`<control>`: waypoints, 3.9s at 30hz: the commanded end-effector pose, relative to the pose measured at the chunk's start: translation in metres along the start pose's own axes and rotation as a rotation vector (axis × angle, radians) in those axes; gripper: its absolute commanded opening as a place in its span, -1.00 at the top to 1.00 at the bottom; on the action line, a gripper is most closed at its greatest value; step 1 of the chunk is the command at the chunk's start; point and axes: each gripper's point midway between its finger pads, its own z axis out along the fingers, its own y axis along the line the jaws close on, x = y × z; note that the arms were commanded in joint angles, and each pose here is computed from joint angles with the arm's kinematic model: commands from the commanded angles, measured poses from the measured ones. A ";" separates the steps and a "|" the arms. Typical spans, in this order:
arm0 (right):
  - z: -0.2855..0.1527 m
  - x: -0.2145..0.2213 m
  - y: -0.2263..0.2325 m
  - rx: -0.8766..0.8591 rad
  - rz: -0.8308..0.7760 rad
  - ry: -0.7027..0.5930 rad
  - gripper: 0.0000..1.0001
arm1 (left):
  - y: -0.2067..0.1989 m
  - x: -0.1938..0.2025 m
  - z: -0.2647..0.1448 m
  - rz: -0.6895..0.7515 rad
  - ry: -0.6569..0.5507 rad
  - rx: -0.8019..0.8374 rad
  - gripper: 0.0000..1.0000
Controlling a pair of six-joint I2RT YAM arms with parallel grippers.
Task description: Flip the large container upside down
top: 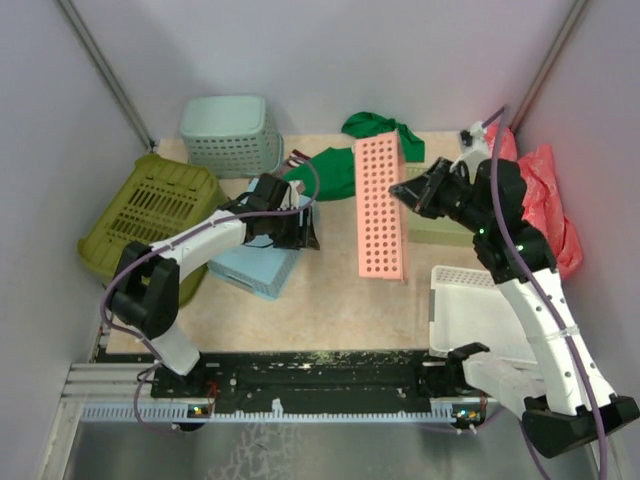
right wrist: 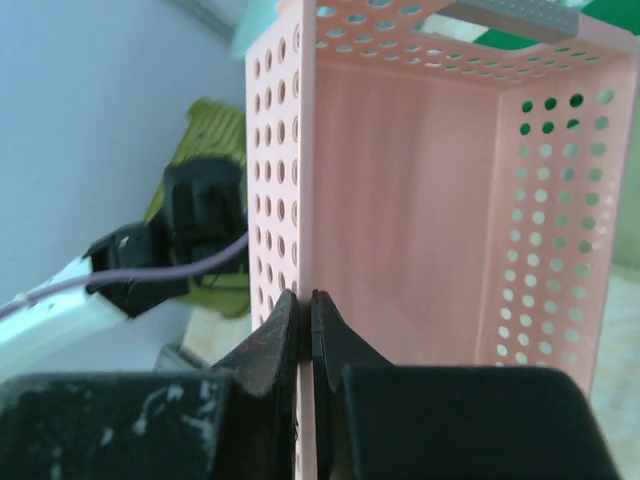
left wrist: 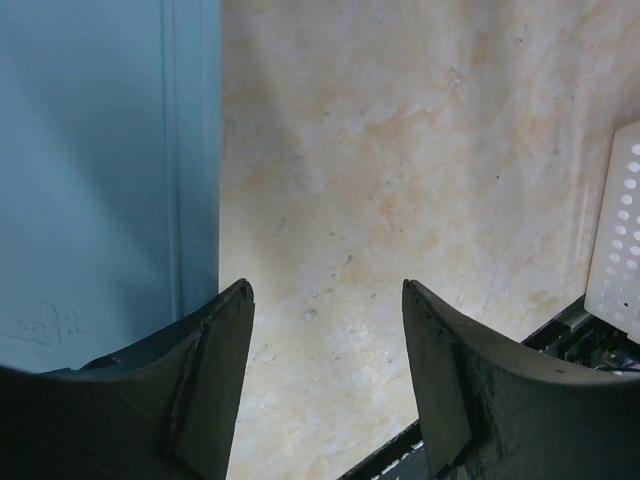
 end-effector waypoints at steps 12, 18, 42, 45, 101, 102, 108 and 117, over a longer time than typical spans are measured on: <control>-0.001 0.085 0.058 -0.533 0.300 0.248 1.00 | -0.016 -0.060 -0.050 -0.026 -0.116 0.175 -0.37; 0.015 0.106 0.071 -0.582 0.388 0.289 1.00 | -0.049 -0.099 -0.103 0.013 -0.280 0.242 -0.41; 0.038 0.175 -0.005 -0.583 0.814 0.350 1.00 | -0.041 -0.130 -0.143 0.011 -0.463 0.123 -0.51; 0.030 0.183 -0.025 -0.552 0.806 0.353 1.00 | -0.038 -0.129 -0.142 0.012 -0.460 0.114 -0.51; 0.100 0.078 -0.235 0.785 0.081 0.195 -0.40 | -0.094 0.051 -0.046 0.208 0.041 0.191 -0.51; 0.104 0.077 -0.232 0.752 0.055 0.204 -0.40 | -0.091 0.054 -0.044 0.207 0.056 0.181 -0.51; 0.137 0.067 -0.196 0.486 -0.006 0.192 -0.38 | -0.082 0.063 -0.038 0.189 0.081 0.155 -0.51; 0.202 0.097 -0.198 0.526 -0.092 0.304 -0.37 | -0.097 0.035 -0.062 0.183 -0.029 0.168 -0.51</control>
